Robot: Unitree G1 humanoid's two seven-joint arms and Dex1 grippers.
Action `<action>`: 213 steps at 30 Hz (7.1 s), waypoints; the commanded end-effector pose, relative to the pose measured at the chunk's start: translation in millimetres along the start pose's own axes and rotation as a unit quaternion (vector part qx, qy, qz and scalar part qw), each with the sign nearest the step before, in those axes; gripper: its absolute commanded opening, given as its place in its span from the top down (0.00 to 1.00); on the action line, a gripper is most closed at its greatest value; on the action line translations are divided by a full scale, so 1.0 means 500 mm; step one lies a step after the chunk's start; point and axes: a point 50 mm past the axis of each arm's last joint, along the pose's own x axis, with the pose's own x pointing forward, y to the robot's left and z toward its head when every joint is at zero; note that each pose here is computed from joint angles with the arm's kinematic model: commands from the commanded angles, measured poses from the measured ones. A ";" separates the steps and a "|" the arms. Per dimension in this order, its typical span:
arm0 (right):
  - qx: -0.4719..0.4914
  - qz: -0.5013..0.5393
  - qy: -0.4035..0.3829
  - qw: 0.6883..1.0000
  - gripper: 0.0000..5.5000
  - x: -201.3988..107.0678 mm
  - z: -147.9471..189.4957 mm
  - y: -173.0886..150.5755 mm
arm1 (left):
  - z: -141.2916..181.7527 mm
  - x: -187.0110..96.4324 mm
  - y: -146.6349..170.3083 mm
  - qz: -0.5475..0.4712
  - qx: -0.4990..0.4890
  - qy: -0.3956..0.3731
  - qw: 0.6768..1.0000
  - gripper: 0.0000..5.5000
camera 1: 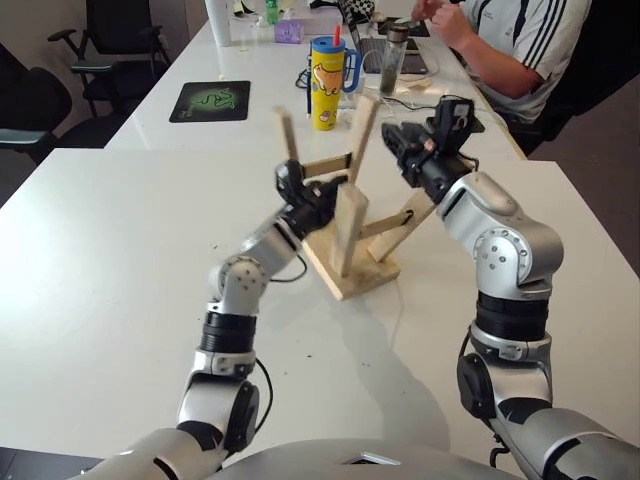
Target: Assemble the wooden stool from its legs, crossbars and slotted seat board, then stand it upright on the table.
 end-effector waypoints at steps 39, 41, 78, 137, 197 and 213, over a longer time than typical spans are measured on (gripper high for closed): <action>-0.080 -0.030 0.017 0.996 0.66 0.008 0.000 -0.028 | 0.207 -0.118 -0.088 -0.042 0.178 -0.228 0.956 0.79; -0.086 -0.031 -0.035 0.995 0.66 0.008 0.034 -0.022 | 0.225 -0.134 -0.063 -0.014 0.186 -0.241 0.953 0.79; -0.193 0.437 -0.024 0.878 0.66 -0.079 -0.043 0.087 | 0.224 -0.153 0.014 0.054 0.182 -0.221 0.957 0.79; -0.071 0.629 0.057 0.772 0.66 -0.079 0.048 0.092 | 0.322 -0.188 0.005 0.048 0.222 -0.308 0.924 0.79; -0.292 -0.070 -0.096 0.949 0.66 0.132 0.194 -0.118 | 0.067 -0.298 0.082 -0.085 0.454 0.196 0.865 0.79; -0.418 0.061 0.076 0.903 0.66 0.138 0.102 -0.163 | 0.095 -0.176 0.154 -0.002 0.446 0.124 0.887 0.79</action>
